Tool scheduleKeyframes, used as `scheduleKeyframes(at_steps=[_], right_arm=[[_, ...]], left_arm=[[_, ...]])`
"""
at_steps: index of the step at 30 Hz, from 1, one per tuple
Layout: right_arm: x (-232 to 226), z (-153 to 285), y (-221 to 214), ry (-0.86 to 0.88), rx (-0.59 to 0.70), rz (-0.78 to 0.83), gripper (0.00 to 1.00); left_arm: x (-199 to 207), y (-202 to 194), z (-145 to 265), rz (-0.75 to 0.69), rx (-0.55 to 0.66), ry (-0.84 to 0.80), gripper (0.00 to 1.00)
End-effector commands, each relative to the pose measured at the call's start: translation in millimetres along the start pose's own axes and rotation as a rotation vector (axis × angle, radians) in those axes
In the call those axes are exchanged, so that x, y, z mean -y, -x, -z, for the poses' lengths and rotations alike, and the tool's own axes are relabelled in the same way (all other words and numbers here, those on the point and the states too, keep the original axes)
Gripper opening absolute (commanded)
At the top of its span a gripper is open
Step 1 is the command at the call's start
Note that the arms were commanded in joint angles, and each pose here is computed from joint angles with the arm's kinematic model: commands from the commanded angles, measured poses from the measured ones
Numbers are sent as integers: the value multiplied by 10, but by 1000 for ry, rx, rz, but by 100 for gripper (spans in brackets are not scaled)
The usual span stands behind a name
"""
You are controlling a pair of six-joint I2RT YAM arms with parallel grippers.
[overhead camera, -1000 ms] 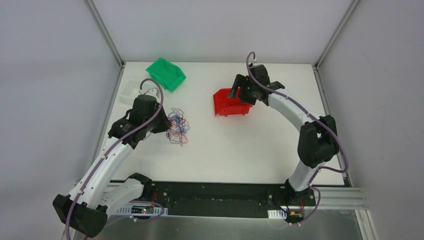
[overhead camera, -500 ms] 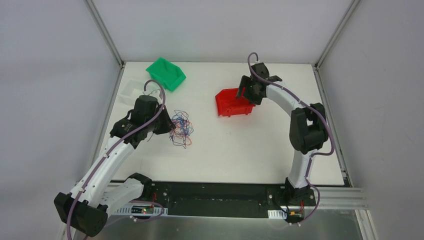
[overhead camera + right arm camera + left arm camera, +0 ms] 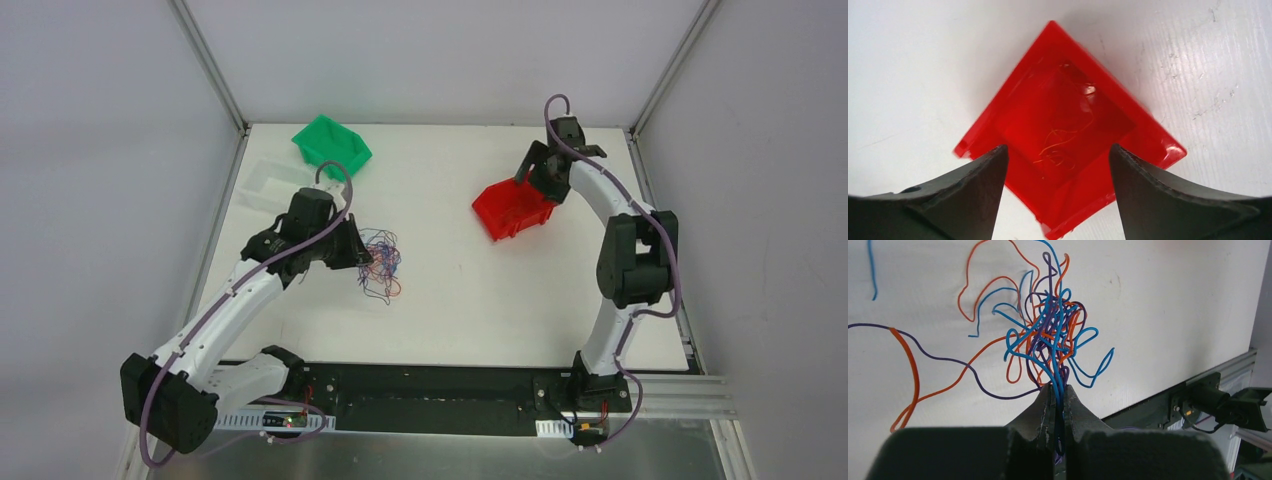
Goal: Untangle the cables
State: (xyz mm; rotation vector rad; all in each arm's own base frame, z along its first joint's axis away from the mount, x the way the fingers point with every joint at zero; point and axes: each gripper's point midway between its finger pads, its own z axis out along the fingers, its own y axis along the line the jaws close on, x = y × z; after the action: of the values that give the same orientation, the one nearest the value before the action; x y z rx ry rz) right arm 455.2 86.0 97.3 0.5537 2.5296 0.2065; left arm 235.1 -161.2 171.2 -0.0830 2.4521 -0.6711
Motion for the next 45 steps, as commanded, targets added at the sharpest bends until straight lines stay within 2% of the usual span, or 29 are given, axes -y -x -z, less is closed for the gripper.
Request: scheduleKeyframes(at_steps=[1,7,10,15,17,20,25,30,33,34,37,38,42,45], right_arm=[[-368,692,228,146,117,34,77],[-595,1180,63,311,161,54,78],[-560,1326,-25,343,176,48,78],[-468,1490,-262,390,169,51,78],[-432,1520,-365,404,160,51,78],[-412,1562,-531,434,145,59,78],[-401,1521,-832,443,95,95,78],[-432,1505,-1168,459,41,149,78],[-469,1498,-1407,482,7,185,78],[-471,1494,-1477,487,-3,194,78],[-482,1469,-1661,505,-23,207,78],[-485,1452,-1725,510,-31,210,78],[-489,1324,-1919,482,-68,221,76],[-522,1256,-2033,434,-81,259,75]], left_arm=[[405,-46,-64,-75,-39,-150,0],[972,-179,-137,-209,-111,-267,0],[1331,-144,27,-250,-113,-418,0],[1549,133,514,-242,114,-583,0],[1529,169,589,-199,138,-617,0],[1439,90,451,-146,66,-623,0],[853,-221,-183,-7,-94,-375,0],[555,-458,-414,-6,-192,-261,4],[520,-486,-414,-18,-199,-250,14],[516,-491,-404,-25,-200,-250,22],[518,-463,-348,-47,-189,-247,58],[505,-435,-326,-54,-173,-236,64],[304,-212,-242,-68,-56,-101,76],[241,-140,-262,-63,-35,-62,77]])
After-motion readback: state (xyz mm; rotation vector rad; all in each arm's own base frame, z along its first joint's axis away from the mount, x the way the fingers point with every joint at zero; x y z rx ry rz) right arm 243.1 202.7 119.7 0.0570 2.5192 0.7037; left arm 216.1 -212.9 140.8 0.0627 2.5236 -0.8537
